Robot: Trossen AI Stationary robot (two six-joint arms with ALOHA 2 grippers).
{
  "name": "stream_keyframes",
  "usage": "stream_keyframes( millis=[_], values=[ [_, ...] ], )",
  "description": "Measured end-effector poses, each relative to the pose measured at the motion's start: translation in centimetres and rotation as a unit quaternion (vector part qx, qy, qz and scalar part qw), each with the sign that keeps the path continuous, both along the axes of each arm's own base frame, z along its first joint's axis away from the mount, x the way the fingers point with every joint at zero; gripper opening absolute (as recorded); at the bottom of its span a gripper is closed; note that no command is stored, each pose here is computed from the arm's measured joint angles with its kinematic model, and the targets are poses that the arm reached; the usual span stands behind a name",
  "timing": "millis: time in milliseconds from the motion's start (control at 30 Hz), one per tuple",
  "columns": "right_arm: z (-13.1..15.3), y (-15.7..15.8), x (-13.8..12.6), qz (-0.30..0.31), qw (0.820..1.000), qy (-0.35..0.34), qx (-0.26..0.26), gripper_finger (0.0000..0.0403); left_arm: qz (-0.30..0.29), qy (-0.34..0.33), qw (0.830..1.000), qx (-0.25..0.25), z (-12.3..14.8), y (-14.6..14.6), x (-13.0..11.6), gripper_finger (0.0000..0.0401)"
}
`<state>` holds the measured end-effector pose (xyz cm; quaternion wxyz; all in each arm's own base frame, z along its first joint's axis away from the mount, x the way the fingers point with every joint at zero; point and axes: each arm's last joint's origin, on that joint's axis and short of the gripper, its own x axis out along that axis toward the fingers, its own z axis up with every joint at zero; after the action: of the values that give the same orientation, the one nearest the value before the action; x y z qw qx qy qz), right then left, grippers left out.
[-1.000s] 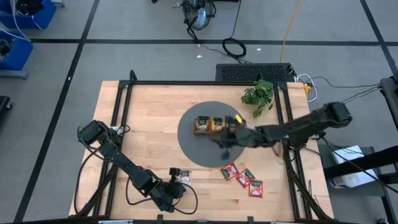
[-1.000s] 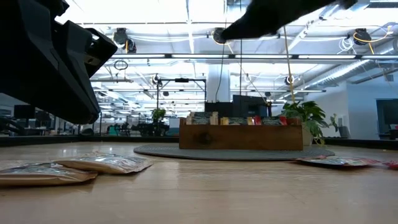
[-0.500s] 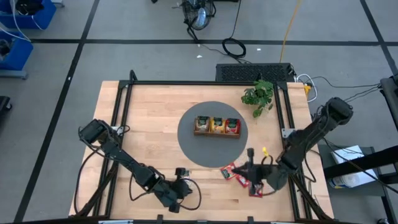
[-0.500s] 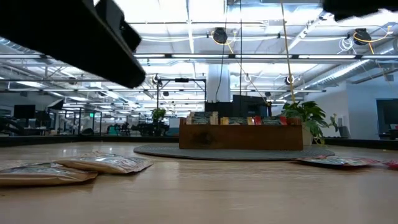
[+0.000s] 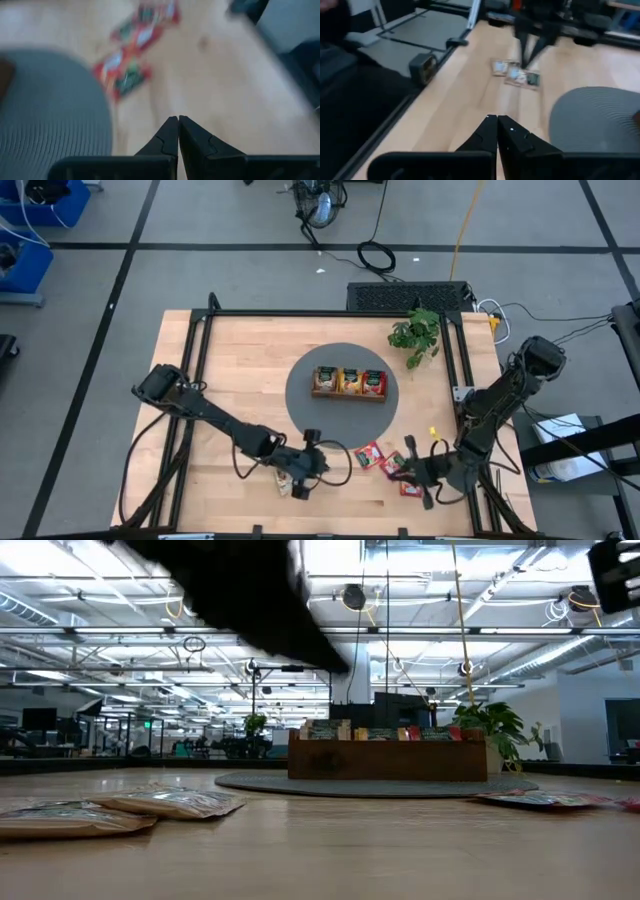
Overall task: Pick & Place Tea
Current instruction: Put the red tea bag to the right section into the wooden organizer
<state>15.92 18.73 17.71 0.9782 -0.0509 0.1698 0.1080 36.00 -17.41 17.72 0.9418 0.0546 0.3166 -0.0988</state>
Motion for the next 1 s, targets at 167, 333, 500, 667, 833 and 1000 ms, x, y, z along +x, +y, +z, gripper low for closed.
stream_keyframes(
  millis=[167,333,500,667,833,1000],
  values=[
    [-0.8,0.2,-0.9,-0.011,0.999,0.043,0.023,0.0,0.004,0.037,0.999,0.013,-1.9,0.4,-1.1,0.0021],
    [-2.6,-0.3,-0.2,-0.035,0.995,0.092,0.02,0.0,-0.003,0.024,1.0,-0.001,-2.0,0.5,-1.1,0.0021],
    [-4.4,-1.2,1.5,-0.044,0.99,0.136,0.01,0.0,-0.024,0.022,0.999,-0.016,-1.9,-0.1,-1.3,0.0021],
    [-5.1,-3.0,3.1,-0.098,0.984,0.15,0.009,0.0,-0.034,0.003,0.999,-0.016,-1.6,-0.5,-1.2,0.0021],
    [-5.9,-4.3,4.1,-0.136,0.974,0.177,0.039,0.0,-0.038,0.004,0.999,-0.014,-1.7,-0.7,-1.3,0.0021],
    [-7.6,-4.5,4.9,-0.131,0.963,0.222,0.083,0.0,-0.038,0.004,0.999,-0.017,-1.7,-0.7,-1.3,0.0021]
  ],
)
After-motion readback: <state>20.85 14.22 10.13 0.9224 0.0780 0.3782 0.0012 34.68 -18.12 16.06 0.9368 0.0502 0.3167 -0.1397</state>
